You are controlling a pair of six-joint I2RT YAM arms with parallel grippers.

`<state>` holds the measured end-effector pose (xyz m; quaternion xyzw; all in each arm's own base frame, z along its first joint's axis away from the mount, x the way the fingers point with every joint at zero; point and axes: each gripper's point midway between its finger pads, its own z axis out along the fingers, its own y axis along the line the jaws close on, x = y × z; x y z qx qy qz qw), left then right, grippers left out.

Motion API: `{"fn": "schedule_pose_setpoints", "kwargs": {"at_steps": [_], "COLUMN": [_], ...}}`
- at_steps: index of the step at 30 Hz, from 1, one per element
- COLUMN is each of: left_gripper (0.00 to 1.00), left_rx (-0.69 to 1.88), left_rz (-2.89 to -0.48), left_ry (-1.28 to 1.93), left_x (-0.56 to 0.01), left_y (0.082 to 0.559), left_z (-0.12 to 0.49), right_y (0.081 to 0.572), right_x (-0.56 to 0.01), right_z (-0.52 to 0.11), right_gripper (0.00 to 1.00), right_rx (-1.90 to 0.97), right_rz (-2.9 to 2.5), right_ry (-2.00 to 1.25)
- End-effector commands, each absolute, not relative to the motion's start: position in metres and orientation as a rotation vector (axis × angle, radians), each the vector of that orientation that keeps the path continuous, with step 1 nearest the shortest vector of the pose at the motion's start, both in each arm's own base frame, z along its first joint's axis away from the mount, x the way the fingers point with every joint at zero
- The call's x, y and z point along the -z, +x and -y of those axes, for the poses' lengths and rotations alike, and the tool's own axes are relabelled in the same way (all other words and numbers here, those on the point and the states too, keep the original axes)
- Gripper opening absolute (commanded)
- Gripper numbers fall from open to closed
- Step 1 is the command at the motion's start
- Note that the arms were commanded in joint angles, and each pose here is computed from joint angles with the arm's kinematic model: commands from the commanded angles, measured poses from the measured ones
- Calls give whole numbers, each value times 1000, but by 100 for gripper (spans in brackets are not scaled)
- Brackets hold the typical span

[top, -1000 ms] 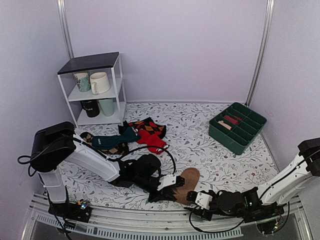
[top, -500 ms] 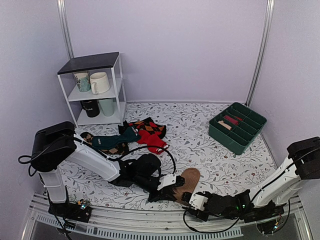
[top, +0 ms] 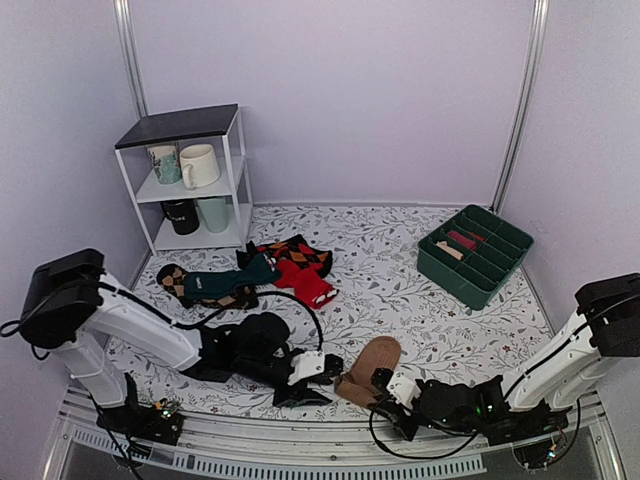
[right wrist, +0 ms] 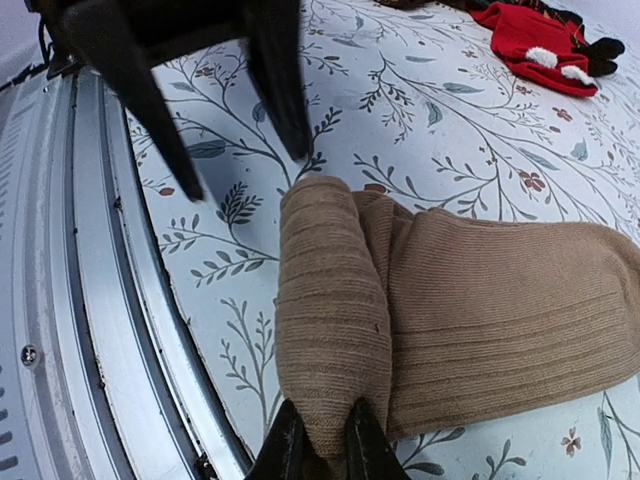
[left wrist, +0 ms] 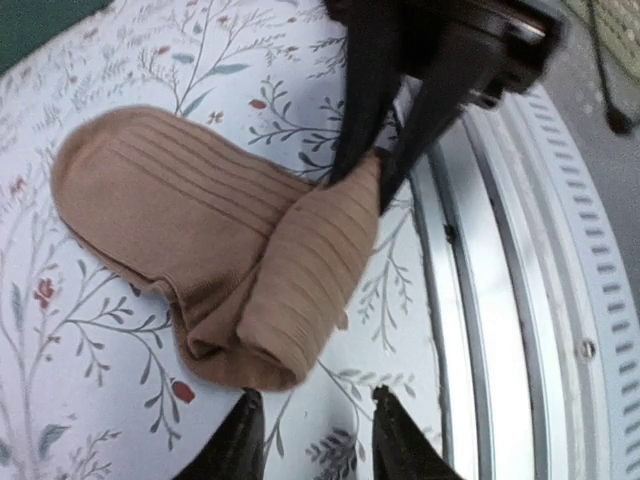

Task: Roll the socks
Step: Roll a pair of socks at the center of the board.

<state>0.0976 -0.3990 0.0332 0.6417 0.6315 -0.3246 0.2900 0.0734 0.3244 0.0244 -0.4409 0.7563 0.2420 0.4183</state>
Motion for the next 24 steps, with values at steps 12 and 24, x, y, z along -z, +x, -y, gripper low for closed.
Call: {"fn": "schedule_pose_setpoints", "kwargs": {"at_steps": [12,24], "left_gripper": [42,53], "left_rx": [718,663], "left_rz": [-1225,-1097], "left_ry": [1773,1773], "left_x": [-66,-65], "left_y": [86,84], "left_z": [414,425], "right_y": [49,47], "right_x": [-5,16], "right_z": [-299,-302], "right_gripper": [6,6], "right_rx": [-1192,-1201], "right_rz": [-2374,-2475], "right_ry": [-978,-975]}}
